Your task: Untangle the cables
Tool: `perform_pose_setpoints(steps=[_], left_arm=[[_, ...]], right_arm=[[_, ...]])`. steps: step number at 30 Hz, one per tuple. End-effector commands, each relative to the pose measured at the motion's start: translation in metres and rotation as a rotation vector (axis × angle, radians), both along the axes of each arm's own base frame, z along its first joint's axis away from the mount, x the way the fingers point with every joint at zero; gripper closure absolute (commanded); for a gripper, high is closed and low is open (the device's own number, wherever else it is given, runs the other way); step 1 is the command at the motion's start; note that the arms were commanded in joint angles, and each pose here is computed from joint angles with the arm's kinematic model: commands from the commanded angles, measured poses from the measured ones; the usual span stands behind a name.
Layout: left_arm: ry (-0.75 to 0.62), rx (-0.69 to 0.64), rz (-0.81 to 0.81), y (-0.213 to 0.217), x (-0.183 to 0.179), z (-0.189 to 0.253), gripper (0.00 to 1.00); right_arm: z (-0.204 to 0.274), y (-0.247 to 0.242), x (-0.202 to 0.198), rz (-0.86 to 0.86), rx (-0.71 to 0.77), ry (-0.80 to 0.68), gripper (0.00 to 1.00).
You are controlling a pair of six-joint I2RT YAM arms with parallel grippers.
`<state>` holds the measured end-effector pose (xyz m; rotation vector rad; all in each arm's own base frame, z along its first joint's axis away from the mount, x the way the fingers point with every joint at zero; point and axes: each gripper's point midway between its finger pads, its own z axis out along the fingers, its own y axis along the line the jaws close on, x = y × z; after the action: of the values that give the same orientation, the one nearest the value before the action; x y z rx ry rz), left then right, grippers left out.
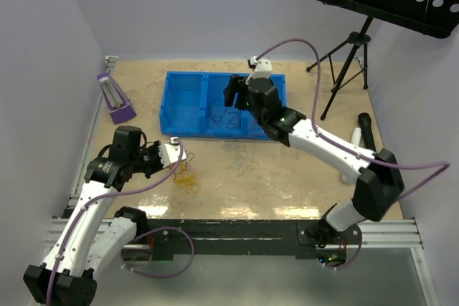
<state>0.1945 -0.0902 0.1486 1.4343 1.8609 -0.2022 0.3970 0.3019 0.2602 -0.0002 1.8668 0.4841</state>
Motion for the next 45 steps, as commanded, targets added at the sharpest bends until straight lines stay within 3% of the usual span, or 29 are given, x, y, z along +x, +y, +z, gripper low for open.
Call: perform_pose_setpoints(steps=[1, 7, 13, 18, 25, 31, 45], left_arm=[[-0.015, -0.019, 0.012, -0.002, 0.008, 0.001, 0.92], [-0.046, -0.013, 0.057, 0.002, 0.016, 0.003, 0.92], [-0.023, -0.004, 0.067, 0.003, 0.019, 0.002, 0.92], [-0.023, -0.005, 0.078, 0.004, 0.019, 0.003, 0.92], [-0.034, 0.001, 0.087, 0.006, 0.018, 0.006, 0.92], [-0.013, 0.007, 0.091, 0.007, 0.017, 0.003, 0.92], [-0.005, 0.007, 0.095, 0.007, 0.019, -0.001, 0.92]], right_arm=[[0.013, 0.025, -0.062, 0.208, 0.040, -0.063, 0.28], [-0.055, 0.065, -0.167, 0.546, 0.021, 0.009, 0.30], [-0.101, 0.099, -0.218, 0.735, -0.019, 0.083, 0.26], [-0.127, 0.131, -0.222, 0.792, -0.053, 0.110, 0.27], [-0.155, 0.159, -0.214, 0.826, -0.140, 0.157, 0.37], [-0.174, 0.169, -0.209, 0.822, -0.177, 0.186, 0.53], [-0.187, 0.141, -0.217, 0.789, -0.195, 0.214, 0.52]])
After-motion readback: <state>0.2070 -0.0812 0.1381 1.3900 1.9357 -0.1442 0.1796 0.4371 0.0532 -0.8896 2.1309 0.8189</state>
